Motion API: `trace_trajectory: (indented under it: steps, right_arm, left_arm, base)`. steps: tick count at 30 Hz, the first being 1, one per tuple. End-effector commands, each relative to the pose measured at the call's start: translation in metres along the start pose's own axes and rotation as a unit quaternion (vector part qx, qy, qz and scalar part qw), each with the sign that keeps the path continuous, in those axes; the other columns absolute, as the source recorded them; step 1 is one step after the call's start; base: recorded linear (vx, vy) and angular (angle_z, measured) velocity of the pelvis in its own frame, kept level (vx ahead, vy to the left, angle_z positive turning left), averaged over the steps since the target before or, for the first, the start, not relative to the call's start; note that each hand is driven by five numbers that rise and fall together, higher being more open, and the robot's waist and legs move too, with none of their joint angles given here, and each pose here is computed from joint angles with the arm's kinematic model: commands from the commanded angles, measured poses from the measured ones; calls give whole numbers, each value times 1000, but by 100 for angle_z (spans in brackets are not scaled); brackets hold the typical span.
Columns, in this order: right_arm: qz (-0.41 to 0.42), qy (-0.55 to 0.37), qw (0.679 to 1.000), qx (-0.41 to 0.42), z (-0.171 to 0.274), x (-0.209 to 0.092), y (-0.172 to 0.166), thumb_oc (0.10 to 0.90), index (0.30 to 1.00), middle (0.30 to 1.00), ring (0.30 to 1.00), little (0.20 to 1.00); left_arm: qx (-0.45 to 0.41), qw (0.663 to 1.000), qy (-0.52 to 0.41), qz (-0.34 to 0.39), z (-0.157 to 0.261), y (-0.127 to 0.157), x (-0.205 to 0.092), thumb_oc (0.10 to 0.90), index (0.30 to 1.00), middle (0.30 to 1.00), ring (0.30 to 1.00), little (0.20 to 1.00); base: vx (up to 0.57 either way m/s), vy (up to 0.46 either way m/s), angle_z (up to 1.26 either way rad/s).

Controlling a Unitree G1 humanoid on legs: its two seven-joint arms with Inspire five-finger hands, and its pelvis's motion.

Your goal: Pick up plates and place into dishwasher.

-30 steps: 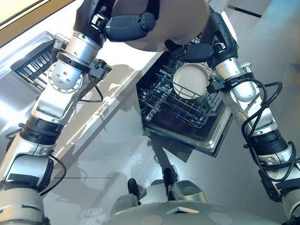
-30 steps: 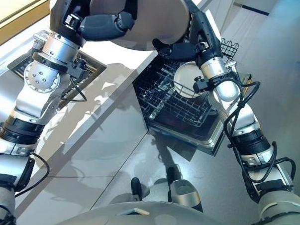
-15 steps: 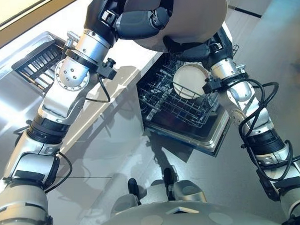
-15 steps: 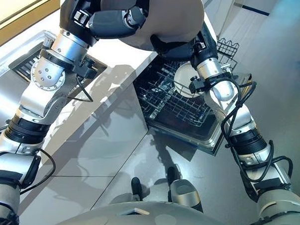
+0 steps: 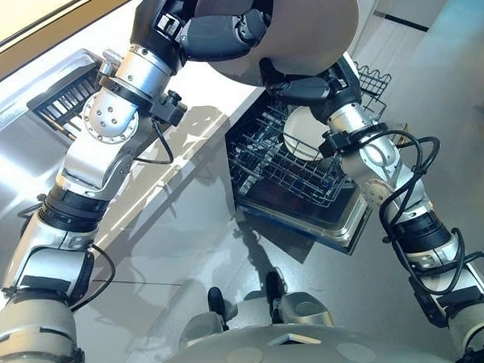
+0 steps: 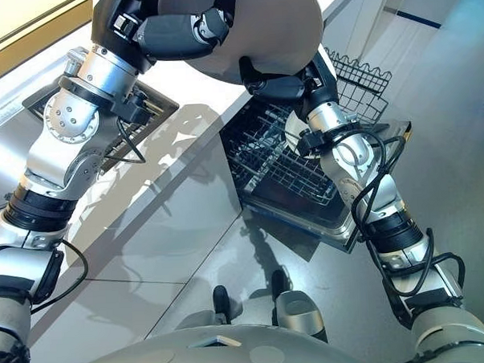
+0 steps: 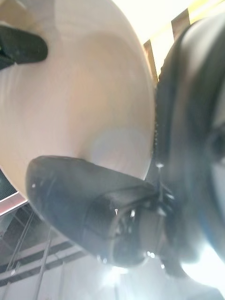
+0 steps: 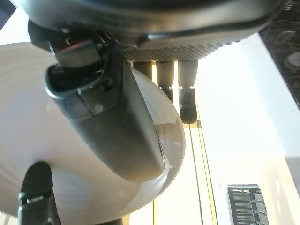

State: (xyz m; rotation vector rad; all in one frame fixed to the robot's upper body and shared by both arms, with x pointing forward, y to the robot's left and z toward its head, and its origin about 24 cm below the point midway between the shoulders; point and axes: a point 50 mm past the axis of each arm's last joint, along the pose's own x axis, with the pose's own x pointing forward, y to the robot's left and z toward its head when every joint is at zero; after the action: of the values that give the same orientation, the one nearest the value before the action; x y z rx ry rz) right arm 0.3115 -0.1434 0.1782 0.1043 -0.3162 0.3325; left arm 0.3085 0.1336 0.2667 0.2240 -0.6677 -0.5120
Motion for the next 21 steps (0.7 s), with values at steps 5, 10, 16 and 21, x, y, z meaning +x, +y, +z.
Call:
trace_trajectory:
  steps: [5, 10, 16, 21]
  right_arm:
    - [-66, -212, 974, 52, 68, 4, -9, 100, 300, 300, 300, 200]
    - [-158, -212, 964, 2, 69, -5, -46, 100, 300, 300, 300, 200]
    - [-294, -135, 938, -126, 52, -29, -110, 100, 300, 300, 300, 200]
    - [-340, -4, 915, -217, 27, -59, -158, 100, 300, 300, 300, 200]
  left_arm:
    - [4, 976, 159, 147, -64, 52, -50, 800, 900, 900, 900, 900]
    - [50, 951, 213, 220, -68, 96, -78, 800, 900, 900, 900, 900]
    - [110, 927, 213, 289, -51, 138, -105, 800, 900, 900, 900, 900]
    - [168, 905, 208, 331, -31, 166, -127, 800, 900, 900, 900, 900]
  base:
    - [32, -21, -9]
    - [33, -11, -6]
    - [56, 7, -1]
    - [85, 35, 2]
